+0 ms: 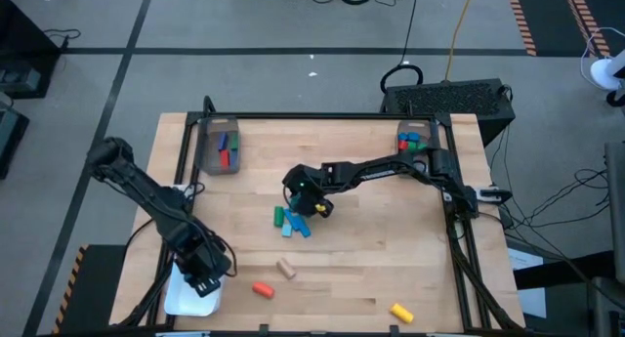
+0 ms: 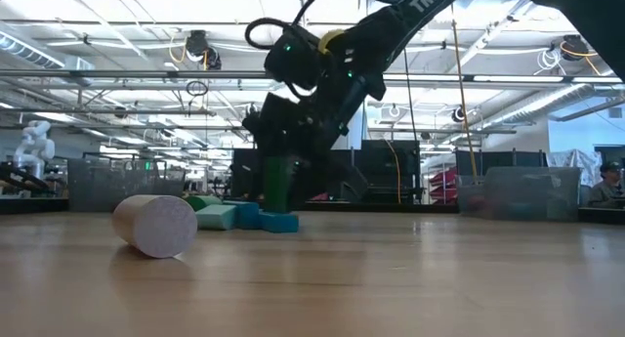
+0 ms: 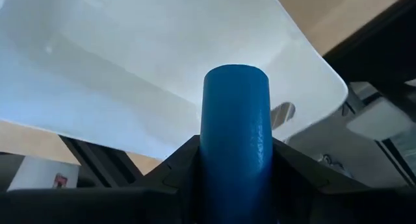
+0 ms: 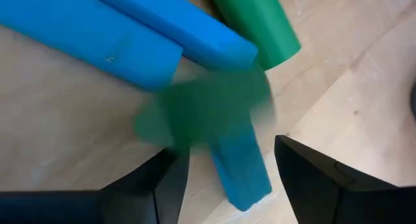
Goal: Sort blocks by size
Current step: Put the blue cylindrical block into the white bin, then put the dark blue rectangular block into the left black bin
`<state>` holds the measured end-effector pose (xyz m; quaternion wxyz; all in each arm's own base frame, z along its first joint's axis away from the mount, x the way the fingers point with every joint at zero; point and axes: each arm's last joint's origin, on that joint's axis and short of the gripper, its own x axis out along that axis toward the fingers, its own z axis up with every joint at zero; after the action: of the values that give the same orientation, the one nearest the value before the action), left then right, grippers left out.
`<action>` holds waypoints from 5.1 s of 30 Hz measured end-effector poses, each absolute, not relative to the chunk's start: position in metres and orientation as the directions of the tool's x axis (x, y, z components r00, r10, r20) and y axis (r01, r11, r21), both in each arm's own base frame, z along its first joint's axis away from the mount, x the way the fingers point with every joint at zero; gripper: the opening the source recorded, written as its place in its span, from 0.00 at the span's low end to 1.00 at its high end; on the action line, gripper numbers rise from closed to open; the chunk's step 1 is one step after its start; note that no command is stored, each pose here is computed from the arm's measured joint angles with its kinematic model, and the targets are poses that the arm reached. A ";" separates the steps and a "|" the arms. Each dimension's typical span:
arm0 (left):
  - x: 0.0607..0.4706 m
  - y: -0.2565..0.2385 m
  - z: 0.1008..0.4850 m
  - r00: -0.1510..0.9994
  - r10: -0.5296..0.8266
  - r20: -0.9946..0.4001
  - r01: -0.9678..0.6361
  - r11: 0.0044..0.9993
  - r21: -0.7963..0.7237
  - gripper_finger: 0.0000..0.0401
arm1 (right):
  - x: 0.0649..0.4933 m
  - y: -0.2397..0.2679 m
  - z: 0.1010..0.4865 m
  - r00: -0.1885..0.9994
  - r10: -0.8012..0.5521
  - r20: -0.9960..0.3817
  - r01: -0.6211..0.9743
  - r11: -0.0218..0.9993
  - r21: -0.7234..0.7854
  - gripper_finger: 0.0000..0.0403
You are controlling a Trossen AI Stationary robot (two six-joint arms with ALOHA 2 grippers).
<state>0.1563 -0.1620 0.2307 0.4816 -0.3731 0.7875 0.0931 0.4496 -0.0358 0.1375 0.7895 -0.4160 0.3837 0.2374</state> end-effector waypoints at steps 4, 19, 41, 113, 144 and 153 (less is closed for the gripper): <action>0.158 -0.161 0.226 -0.238 -0.442 -0.865 -0.680 0.712 -0.177 0.39 | 0.449 -0.037 0.137 0.590 0.053 -0.806 -0.702 0.527 -0.480 0.53; 0.158 -0.160 0.223 -0.232 -0.401 -0.886 -0.639 0.750 -0.172 0.43 | 0.446 -0.053 0.119 0.532 0.102 -0.840 -0.683 0.638 -0.355 0.53; 0.159 -0.143 0.238 -0.099 -0.385 -0.918 -0.565 0.781 -0.267 0.41 | 0.426 -0.083 0.113 0.410 0.191 -0.892 -0.549 0.832 -0.074 0.41; 0.187 -0.080 0.270 0.590 0.548 -0.594 -0.542 0.813 0.212 0.31 | 0.185 -0.037 0.277 0.229 -0.040 -0.973 0.019 0.999 -0.037 0.20; 0.221 -0.077 0.265 0.641 0.496 -0.585 -0.479 0.855 0.200 0.33 | 0.299 -0.014 0.216 0.846 0.104 -0.523 -0.200 0.971 -0.129 0.20; 0.263 -0.070 0.246 0.667 0.470 -0.578 -0.389 0.881 0.269 0.58 | 0.317 -0.015 0.209 0.898 0.102 -0.428 -0.184 0.971 -0.155 0.20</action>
<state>0.2633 -0.0702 0.2463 0.9108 0.0613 0.3333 0.2357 0.3167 -0.0154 0.2092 0.9695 -0.0959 0.2134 0.0736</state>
